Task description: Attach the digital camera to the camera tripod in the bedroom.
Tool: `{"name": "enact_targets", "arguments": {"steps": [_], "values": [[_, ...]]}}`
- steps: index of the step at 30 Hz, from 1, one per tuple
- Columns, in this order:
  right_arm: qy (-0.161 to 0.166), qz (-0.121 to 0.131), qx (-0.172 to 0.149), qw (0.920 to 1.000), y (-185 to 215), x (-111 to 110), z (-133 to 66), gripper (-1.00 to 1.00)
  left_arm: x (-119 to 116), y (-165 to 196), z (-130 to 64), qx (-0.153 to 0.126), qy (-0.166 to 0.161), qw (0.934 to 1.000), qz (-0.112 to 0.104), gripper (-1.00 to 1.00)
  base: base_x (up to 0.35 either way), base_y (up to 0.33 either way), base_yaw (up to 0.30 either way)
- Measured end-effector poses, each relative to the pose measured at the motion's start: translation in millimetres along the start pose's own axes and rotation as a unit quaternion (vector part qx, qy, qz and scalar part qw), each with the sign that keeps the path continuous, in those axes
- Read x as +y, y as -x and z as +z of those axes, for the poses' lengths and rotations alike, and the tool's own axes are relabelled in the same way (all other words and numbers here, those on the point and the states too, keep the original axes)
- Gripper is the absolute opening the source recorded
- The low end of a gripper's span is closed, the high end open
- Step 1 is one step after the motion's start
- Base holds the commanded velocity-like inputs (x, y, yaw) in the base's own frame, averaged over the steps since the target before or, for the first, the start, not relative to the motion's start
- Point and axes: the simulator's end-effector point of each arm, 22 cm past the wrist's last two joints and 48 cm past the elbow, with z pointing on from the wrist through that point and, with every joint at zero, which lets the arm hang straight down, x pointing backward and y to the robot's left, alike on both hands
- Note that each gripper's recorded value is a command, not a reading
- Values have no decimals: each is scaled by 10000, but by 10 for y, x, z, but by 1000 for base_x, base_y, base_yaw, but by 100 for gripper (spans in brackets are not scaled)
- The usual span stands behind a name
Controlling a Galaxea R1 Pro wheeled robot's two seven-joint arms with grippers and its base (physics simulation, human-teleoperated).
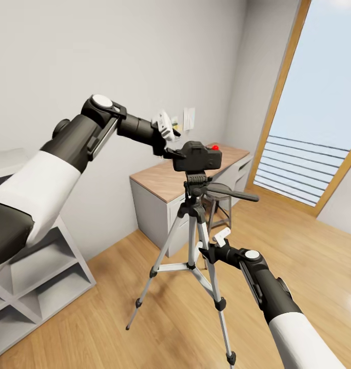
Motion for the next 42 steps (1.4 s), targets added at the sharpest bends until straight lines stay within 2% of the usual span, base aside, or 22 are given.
{"name": "enact_targets", "arguments": {"steps": [3,4,10,17,25,27,29,30,33,35,36,39,42], "values": [[0,0,0,10000,0,0,0,-100,83,108,-89,-213,131,9997,-51,100,0,0,0],[-1,-1,1,10000,0,0,-1,-100,138,204,-166,-383,223,9990,-66,100,0,0,0],[-1,0,1,10000,0,0,-1,-100,276,491,-430,-875,482,9950,-50,100,0,0,0],[0,0,1,10000,1,0,-1,-100,310,579,-520,-1022,555,9932,-49,100,0,0,0],[-1,-1,2,10000,1,-2,-1,-100,325,568,-532,-1040,561,9929,-112,100,0,0,0],[-1,-3,2,10000,1,-2,-1,-100,345,504,-525,-987,552,9932,-291,100,0,0,0],[-1,-3,2,10000,2,-3,-1,-100,372,399,-521,-886,544,9930,-559,100,0,0,0],[1,1,4,10000,2,-4,-2,-100,404,239,-521,-738,521,9912,-965,100,0,0,0],[1,1,3,10000,1,-4,-3,-100,439,-62,-557,-487,470,9829,-1712,100,0,0,0],[1,1,3,10000,0,-5,-4,-100,442,-223,-613,-373,422,9754,-2133,100,0,0,0],[1,2,3,10000,0,-5,-4,-100,423,-322,-675,-340,351,9695,-2403,100,0,0,0],[2,1,5,10000,0,-6,-4,-100,352,-533,-754,-319,235,9619,-2704,100,0,0,0],[2,0,6,10000,0,-6,-4,-100,251,-923,-823,-224,203,9525,-3029,100,0,0,0]]}}
